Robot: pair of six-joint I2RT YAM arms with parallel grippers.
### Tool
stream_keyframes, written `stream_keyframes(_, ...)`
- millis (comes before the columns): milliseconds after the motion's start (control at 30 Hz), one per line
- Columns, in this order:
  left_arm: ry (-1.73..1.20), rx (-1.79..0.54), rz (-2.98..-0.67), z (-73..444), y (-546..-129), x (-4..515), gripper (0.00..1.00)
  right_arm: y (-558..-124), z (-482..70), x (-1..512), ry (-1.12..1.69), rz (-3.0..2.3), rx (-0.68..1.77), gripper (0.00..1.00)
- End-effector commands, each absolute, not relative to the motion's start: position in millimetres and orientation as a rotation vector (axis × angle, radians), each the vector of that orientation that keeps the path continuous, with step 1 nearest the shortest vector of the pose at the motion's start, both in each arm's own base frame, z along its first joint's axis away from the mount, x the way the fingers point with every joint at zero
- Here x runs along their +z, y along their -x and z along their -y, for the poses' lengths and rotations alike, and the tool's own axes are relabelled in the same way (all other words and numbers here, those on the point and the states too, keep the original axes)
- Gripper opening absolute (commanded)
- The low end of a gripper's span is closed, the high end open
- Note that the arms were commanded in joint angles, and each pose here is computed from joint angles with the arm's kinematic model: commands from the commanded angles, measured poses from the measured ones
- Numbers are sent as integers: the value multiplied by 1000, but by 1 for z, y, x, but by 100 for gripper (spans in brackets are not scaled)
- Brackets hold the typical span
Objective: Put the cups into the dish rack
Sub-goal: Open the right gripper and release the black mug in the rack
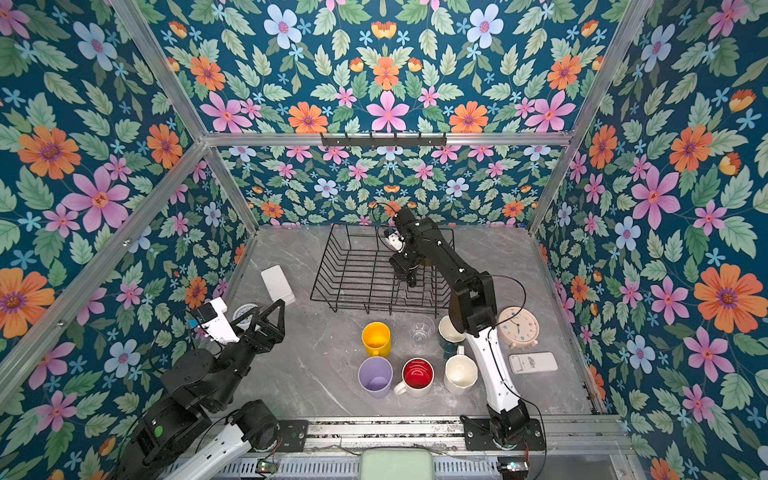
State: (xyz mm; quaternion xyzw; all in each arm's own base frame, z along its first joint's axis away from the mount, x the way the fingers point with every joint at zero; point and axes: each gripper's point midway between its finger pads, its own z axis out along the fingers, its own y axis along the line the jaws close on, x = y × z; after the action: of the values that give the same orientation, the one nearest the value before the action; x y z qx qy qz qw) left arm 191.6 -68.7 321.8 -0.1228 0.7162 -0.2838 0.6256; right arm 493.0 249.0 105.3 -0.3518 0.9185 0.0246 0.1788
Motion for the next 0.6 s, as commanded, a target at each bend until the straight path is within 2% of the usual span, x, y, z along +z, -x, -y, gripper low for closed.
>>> stream_keyframes(0, 295, -653, -1636, 67, -192, 322, 100, -491, -252, 110, 975, -2596, 87, 76)
stream_keyframes(300, 302, -660, -1629, 64, -189, 323, 100, -488, -255, 114, 970, -2598, 110, 89)
stream_keyframes(567, 304, -662, -1627, 64, -189, 323, 100, -490, -255, 127, 942, -2576, 114, 94)
